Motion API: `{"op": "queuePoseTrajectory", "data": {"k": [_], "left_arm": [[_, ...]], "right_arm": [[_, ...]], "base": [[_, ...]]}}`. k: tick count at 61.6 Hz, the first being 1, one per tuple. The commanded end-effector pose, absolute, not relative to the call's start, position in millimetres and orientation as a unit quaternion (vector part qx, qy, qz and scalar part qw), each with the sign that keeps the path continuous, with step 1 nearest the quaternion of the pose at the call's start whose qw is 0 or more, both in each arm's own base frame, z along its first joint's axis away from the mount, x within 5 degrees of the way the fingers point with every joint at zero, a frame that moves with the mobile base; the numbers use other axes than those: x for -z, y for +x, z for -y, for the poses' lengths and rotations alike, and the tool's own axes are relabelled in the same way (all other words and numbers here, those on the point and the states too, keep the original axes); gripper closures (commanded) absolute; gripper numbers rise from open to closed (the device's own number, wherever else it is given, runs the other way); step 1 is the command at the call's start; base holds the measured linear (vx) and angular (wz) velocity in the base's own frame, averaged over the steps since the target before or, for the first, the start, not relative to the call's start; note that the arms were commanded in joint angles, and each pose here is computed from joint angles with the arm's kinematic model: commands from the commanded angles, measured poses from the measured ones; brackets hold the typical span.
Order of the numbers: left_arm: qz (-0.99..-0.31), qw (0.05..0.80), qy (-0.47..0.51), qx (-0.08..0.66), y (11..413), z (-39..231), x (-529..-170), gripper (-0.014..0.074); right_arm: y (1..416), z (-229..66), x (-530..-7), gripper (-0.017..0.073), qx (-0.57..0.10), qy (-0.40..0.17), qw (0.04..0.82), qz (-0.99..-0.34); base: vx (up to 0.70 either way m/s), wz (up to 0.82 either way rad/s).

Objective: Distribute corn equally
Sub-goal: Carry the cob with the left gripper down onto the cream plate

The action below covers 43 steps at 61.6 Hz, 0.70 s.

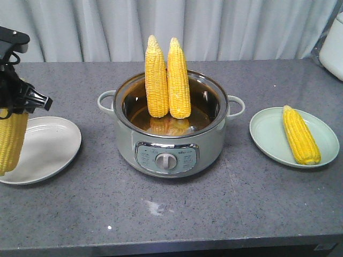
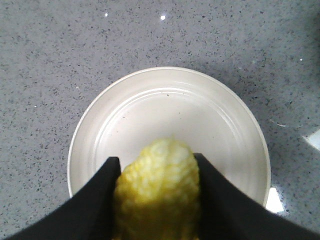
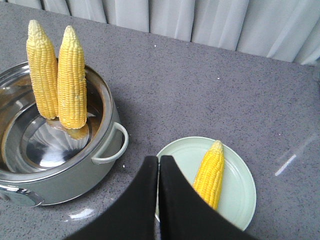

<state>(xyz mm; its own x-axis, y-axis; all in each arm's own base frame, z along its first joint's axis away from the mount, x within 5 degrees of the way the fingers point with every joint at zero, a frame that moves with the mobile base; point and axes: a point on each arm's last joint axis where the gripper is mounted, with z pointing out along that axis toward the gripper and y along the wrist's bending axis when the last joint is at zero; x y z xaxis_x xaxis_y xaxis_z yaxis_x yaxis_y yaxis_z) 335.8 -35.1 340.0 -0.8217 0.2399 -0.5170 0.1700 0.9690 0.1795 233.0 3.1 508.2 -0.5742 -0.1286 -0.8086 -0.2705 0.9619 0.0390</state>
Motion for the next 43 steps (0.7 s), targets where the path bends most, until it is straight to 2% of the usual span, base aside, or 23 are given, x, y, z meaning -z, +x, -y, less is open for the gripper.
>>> {"op": "queuePoseTrajectory", "data": {"k": [1,31,43], "left_arm": [[-0.936,0.331,0.102,-0.062,340.8,35.5,-355.1,0.0601],[-0.937,0.326,0.106,-0.064,347.0,36.2,-348.2,0.0591],[-0.938,0.324,0.106,-0.064,346.7,36.2,-348.0,0.0542]], "right_arm": [[226.0,-4.2,-523.1,0.0568,-0.078,-0.112,0.490,-0.861],[225.5,-4.4,-522.2,0.0568,-0.079,-0.113,0.485,-0.863],[225.5,-4.4,-522.2,0.0568,-0.079,-0.113,0.485,-0.863]], "base": [[0.00,0.00],[0.00,0.00],[0.00,0.00]]}}
